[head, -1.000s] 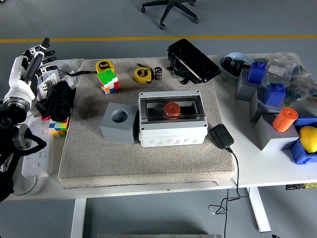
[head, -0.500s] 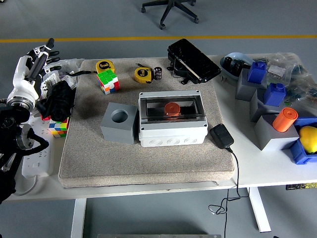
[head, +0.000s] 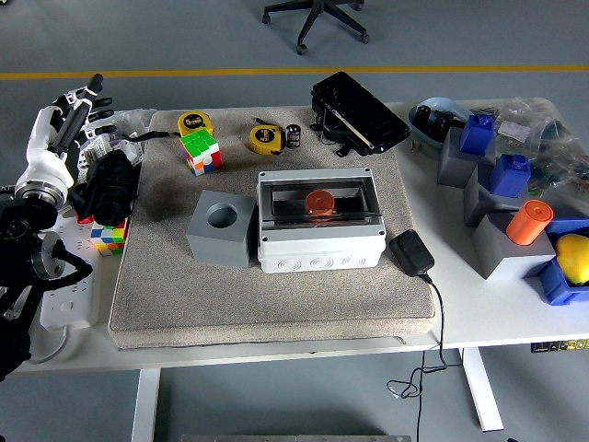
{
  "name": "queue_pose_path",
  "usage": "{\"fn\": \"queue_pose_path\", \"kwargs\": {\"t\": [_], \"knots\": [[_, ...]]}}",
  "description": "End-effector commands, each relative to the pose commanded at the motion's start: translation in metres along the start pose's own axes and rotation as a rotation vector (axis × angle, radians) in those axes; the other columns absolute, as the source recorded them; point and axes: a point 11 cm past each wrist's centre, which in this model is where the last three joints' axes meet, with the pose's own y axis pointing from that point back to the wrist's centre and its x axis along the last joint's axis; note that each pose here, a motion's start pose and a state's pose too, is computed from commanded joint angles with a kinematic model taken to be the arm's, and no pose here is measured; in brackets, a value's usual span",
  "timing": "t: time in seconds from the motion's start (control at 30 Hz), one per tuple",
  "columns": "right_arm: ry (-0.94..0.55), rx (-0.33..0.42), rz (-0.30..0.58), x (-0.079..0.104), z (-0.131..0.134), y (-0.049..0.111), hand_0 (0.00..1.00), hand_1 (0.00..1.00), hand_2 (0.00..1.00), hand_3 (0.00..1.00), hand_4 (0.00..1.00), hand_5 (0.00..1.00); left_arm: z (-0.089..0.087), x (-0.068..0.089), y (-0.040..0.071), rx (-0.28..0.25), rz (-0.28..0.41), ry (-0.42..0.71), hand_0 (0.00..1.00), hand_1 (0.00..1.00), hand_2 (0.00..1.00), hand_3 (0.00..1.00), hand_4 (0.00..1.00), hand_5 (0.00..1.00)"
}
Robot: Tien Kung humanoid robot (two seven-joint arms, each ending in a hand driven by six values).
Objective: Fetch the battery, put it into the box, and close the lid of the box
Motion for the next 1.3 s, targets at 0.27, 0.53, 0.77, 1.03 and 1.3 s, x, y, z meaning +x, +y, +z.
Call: {"fn": "queue_pose_path", "kwargs": {"t": [0.27,0.53,0.77,1.03,1.3], "knots": [[-0.002,0.001,-0.003,-0.0020,0.0003,-0.0001,0.572,0.642,0.666,0.582,0.943,0.485,0.0006,0.0002,0.0000,-0.001,0.001,0.001,0.515,0.660,0.641,0.673,0.998,0.667],[-0.003,0.003,-0.007,-0.0040,-0.0007,-0.0001,0.573,0.642,0.666,0.582,0.942,0.485,0.0017,0.0009,-0.0004,-0.003,0.004,0.003,0.511,0.660,0.641,0.672,0.998,0.670],[-0.005,0.007,-0.005,-0.0035,-0.0031,0.0000,0.573,0.641,0.666,0.582,0.941,0.487,0.0002,0.0019,-0.0002,0.004,0.008,0.001,0.515,0.660,0.642,0.672,0.998,0.673],[-0.004,0.004,-0.006,-0.0039,-0.0017,-0.0001,0.573,0.641,0.666,0.583,0.943,0.484,0.0006,0.0033,-0.0001,0.003,0.012,0.002,0.514,0.659,0.642,0.672,0.998,0.675],[-0.006,0.007,-0.007,-0.0044,-0.0031,-0.0001,0.573,0.642,0.666,0.583,0.942,0.486,0.0020,0.0040,-0.0004,0.000,0.013,0.001,0.514,0.660,0.642,0.675,0.998,0.676]]}}
